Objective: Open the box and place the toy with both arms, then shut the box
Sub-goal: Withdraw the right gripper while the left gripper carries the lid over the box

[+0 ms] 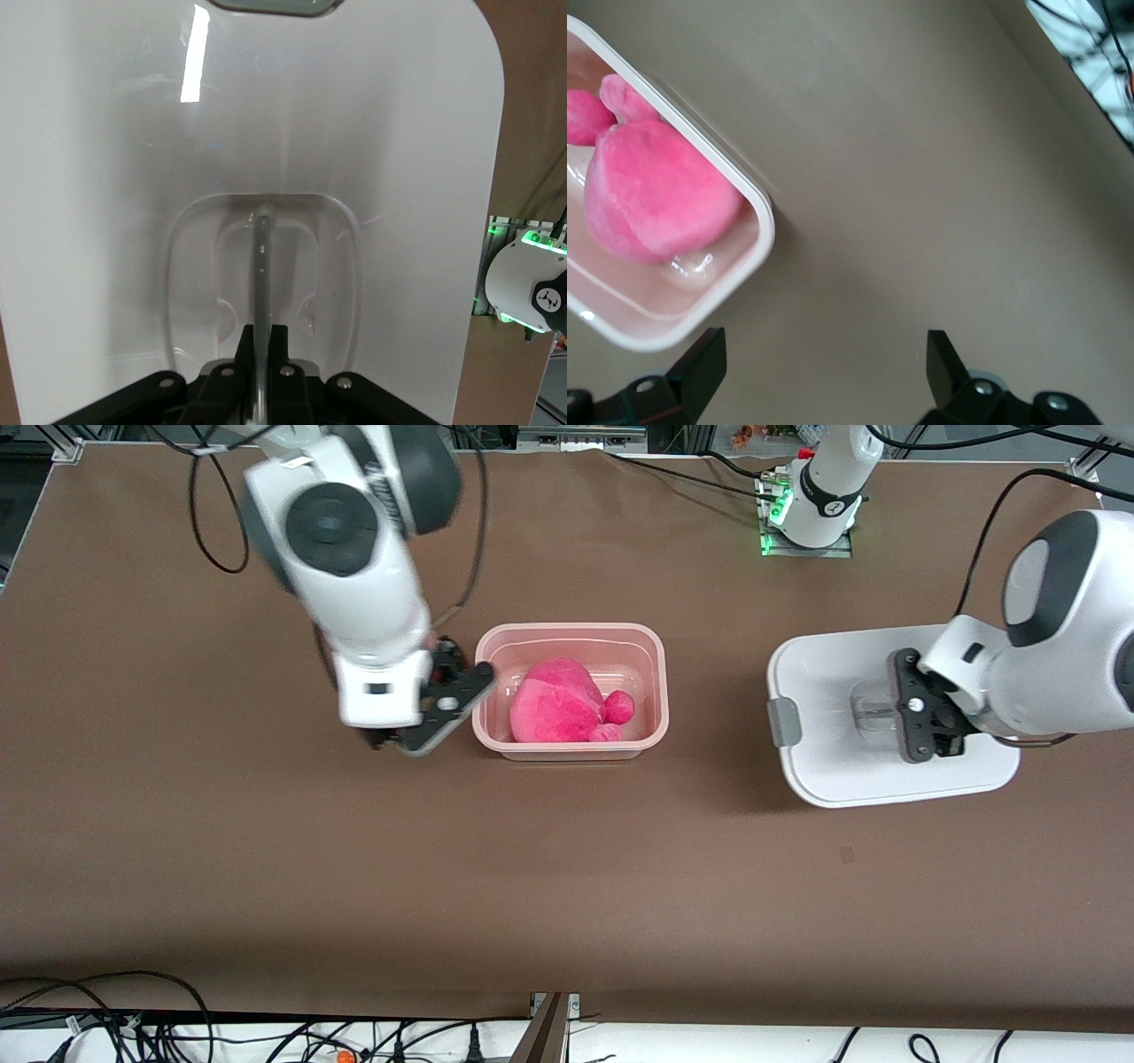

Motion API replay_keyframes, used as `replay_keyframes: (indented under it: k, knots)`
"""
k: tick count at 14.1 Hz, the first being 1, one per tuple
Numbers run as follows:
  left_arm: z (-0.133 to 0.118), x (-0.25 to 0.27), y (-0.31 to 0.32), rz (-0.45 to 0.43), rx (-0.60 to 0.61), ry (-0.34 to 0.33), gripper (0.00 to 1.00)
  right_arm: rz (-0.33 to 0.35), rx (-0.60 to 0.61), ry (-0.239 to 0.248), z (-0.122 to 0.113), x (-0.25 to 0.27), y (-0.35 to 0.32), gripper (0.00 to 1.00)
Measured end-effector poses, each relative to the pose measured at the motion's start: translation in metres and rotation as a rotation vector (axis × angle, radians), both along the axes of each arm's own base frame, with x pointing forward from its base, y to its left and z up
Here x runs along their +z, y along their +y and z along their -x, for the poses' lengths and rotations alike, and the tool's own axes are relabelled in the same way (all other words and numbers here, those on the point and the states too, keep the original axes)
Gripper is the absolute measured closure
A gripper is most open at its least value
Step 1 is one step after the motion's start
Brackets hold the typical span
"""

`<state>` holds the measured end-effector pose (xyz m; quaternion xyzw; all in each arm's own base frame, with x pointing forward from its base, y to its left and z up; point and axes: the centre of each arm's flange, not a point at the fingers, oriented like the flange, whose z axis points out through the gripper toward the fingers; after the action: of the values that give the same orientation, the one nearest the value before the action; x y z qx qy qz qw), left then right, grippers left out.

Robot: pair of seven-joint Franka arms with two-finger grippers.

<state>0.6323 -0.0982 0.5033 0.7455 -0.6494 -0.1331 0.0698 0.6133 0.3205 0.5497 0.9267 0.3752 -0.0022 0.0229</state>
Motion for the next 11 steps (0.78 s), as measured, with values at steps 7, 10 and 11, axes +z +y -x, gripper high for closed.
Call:
replay_keyframes:
  k: [7, 10, 11]
  knots:
    - [0.037, -0.031, -0.179, -0.054, -0.012, -0.037, 0.93, -0.044, -0.446, 0.042, 0.057, 0.059, -0.132, 0.00]
    - [0.063, -0.068, -0.263, -0.060, -0.032, -0.063, 0.93, -0.022, -0.667, 0.060, 0.071, 0.054, -0.182, 0.00]
    - [0.069, -0.079, -0.284, -0.040, -0.033, -0.072, 0.93, -0.018, -0.713, 0.066, 0.068, 0.050, -0.201, 0.00]
